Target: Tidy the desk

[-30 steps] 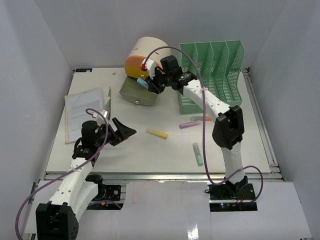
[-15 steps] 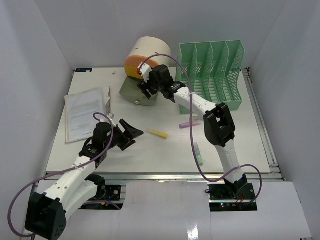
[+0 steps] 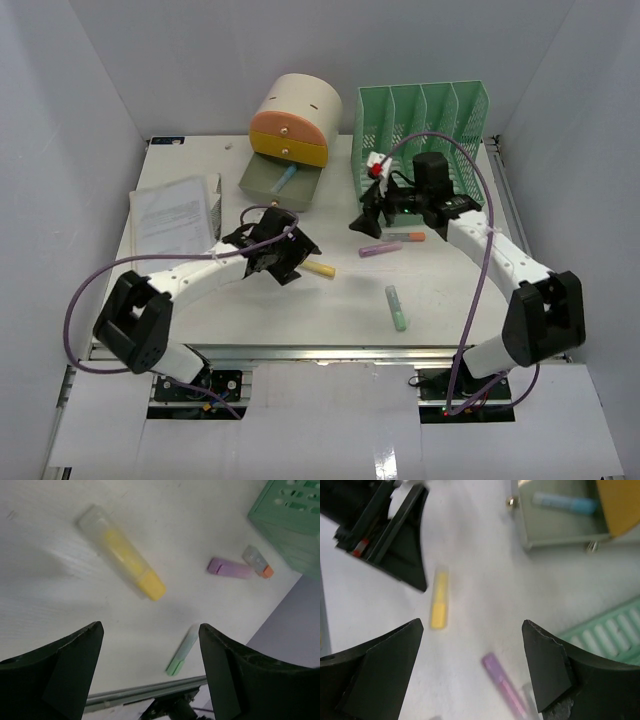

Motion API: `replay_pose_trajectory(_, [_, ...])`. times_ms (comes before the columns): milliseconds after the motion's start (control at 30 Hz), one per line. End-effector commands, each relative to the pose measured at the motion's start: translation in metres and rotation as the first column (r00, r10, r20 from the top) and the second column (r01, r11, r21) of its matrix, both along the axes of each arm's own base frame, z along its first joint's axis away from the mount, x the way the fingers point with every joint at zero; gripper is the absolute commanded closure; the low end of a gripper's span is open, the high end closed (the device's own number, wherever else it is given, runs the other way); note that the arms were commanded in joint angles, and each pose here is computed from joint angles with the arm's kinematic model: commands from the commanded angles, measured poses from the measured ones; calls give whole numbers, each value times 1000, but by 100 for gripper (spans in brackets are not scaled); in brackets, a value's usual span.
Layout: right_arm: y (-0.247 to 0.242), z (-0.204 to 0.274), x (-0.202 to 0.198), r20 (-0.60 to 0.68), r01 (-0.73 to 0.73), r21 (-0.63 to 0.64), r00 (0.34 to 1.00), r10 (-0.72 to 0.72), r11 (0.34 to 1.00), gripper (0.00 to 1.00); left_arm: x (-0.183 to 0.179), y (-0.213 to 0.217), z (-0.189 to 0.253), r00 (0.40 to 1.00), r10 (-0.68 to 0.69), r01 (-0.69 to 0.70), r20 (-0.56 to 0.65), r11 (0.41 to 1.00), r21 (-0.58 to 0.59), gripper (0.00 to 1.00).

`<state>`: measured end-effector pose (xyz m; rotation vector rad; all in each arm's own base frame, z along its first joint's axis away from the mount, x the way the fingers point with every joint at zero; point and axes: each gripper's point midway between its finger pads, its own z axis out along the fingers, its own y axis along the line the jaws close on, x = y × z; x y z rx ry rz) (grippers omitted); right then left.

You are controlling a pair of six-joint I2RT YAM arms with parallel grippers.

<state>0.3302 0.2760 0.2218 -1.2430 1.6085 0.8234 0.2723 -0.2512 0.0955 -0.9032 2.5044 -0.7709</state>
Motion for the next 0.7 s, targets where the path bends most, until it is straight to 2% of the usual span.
replay_pose_trajectory(0, [-37, -24, -39, -73, -37, 52, 996, 41, 998, 14, 6, 4, -29, 978, 134, -103, -162, 977, 186, 14])
replay_pose_trajectory(133, [-61, -22, -48, -43, 6, 96, 999, -2, 995, 14, 15, -6, -38, 965, 140, -80, -223, 962, 260, 18])
replay_pose_trajectory(367, [-76, -2, -49, 6, 19, 142, 1000, -20, 990, 14, 29, -12, -42, 955, 131, -31, -266, 937, 348, 25])
replay_pose_trajectory(467, [-77, 0, -50, 9, 16, 149, 1000, -18, 989, 14, 30, -15, -52, 945, 131, -8, -301, 927, 376, 34])
replay_pose_trajectory(667, [-84, 7, -50, 31, 27, 160, 999, -33, 987, 14, 26, -16, -70, 924, 101, 65, -370, 910, 410, 43])
